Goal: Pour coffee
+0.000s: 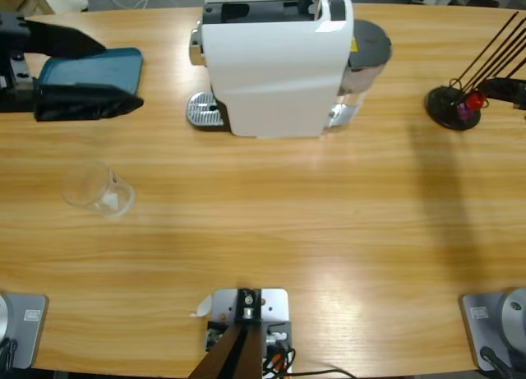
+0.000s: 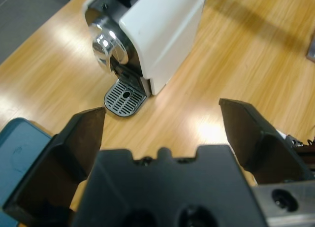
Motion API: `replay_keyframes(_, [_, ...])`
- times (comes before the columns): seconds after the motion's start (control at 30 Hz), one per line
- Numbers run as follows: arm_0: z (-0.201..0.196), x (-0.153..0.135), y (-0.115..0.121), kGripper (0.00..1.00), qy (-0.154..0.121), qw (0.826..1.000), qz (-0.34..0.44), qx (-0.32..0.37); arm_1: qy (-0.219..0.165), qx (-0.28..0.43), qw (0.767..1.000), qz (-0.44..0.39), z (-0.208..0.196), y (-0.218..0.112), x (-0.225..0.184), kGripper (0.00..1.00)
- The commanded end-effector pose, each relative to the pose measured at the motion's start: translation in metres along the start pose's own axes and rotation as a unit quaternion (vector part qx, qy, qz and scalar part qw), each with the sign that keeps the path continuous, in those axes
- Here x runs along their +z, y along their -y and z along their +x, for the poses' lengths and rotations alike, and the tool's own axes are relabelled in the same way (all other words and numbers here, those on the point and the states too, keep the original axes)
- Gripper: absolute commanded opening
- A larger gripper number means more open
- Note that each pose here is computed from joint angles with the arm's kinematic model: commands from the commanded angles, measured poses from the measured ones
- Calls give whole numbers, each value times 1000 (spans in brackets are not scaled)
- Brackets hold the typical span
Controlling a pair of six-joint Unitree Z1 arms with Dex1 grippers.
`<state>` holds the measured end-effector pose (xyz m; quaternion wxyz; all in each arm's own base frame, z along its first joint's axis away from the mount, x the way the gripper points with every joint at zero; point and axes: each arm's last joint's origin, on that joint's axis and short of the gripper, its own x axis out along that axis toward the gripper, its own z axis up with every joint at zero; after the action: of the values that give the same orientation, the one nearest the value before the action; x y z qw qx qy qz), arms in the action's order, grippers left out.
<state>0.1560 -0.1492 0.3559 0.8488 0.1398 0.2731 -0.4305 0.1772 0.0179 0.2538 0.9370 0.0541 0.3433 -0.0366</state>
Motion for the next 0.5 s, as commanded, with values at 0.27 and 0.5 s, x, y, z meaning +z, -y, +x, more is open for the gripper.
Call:
replay_keyframes(0.27, [7,-15,1,996,-32,999,-3,2,-39,-50,998,15,41,12,-13,812])
replay_keyframes(0.5, [9,-16,1,996,-36,999,-6,2,-40,-52,998,18,43,16,-11,637])
